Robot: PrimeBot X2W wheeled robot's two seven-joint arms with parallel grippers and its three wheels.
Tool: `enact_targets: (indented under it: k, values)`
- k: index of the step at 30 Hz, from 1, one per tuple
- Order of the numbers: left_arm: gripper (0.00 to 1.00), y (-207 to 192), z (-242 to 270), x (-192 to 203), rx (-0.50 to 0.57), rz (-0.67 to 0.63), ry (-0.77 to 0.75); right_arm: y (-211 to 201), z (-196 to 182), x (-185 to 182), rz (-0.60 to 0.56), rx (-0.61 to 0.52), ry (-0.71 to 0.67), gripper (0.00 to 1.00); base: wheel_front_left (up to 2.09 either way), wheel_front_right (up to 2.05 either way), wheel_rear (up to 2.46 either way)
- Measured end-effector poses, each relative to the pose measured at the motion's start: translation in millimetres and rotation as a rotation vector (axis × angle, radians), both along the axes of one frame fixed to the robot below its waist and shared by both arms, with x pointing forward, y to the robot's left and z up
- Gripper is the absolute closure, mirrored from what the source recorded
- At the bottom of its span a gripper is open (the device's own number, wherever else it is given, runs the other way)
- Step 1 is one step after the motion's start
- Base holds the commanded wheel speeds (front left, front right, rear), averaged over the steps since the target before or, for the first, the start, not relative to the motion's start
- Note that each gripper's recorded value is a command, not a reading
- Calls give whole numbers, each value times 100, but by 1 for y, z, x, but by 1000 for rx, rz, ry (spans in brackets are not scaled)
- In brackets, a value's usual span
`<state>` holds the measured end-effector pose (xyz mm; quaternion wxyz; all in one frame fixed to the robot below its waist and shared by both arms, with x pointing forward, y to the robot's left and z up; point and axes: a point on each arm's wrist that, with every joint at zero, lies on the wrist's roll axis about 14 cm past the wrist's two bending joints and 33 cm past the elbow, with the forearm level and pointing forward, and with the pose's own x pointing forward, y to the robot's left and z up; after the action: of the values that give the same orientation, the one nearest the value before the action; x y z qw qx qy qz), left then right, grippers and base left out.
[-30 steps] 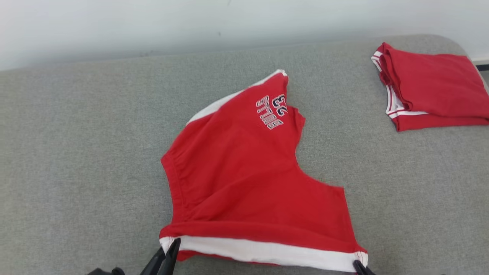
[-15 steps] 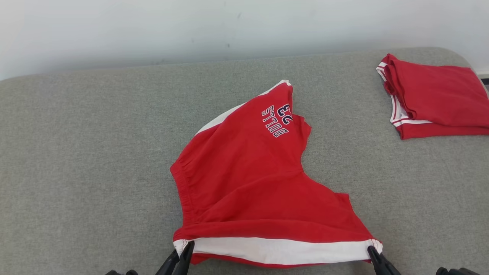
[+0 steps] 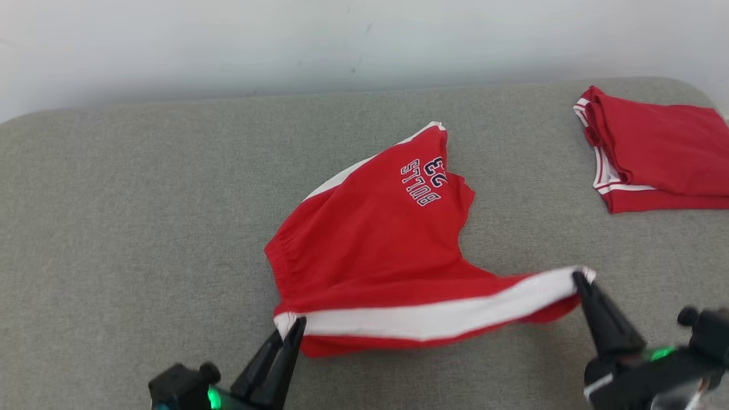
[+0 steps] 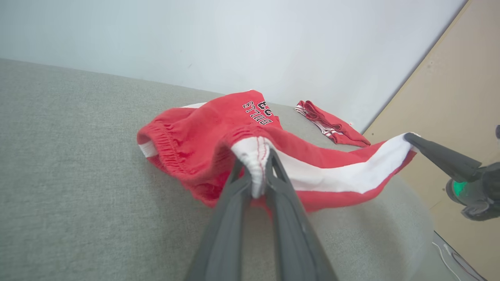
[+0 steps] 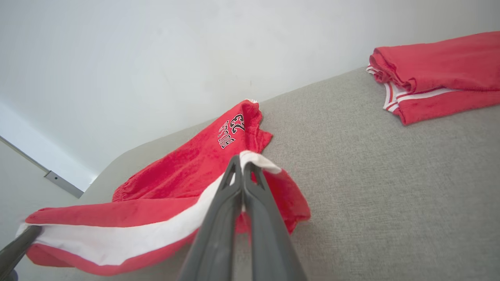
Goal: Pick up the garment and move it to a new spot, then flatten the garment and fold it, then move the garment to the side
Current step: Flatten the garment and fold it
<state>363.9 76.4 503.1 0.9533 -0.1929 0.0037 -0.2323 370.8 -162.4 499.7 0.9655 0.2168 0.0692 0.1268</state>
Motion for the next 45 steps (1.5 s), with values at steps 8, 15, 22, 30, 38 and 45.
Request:
enact_targets:
  k: [8,15,22,30,38,45]
  values:
    - [100,6,28,41,-26,27,-83,-1,32,72,26,-52,-82,100,0,0,0]
    - [100,15,38,93,-45,61,-103,18,45,150,73,-123,-101,100,0,0,0]
    - [100,26,11,141,-20,103,-24,45,25,226,98,-179,-35,100,0,0,0]
    - [100,41,-29,152,26,152,84,72,-22,255,138,-238,59,100,0,0,0]
    - [0,50,-27,152,61,173,71,83,-37,252,166,-273,72,0,0,0,0]
    - [0,74,-19,135,88,244,38,61,-31,238,161,-334,60,0,0,0,0]
